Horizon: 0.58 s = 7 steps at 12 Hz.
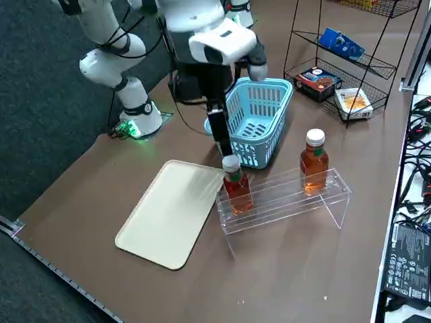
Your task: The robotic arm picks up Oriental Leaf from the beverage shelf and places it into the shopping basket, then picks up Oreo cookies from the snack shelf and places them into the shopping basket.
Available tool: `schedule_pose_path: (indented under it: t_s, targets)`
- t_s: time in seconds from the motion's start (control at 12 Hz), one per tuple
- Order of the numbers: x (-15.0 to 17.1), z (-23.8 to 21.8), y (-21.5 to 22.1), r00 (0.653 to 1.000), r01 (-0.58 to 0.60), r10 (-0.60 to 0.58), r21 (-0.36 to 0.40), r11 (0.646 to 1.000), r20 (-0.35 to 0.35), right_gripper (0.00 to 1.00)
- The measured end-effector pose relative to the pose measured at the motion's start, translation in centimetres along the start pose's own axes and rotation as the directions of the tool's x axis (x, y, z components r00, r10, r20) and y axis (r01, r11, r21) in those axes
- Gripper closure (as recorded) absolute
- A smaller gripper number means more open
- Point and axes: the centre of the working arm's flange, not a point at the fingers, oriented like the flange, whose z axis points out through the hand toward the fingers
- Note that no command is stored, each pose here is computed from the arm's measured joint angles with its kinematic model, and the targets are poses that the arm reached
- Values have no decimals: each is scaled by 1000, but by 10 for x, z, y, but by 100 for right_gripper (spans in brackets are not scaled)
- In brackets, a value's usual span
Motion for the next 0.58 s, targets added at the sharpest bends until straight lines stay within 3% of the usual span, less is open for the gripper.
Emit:
schedule_pose_path:
  t_s: [0.58]
  targets:
    - [4,56,-2,1000,-4,4,49,999,4,0]
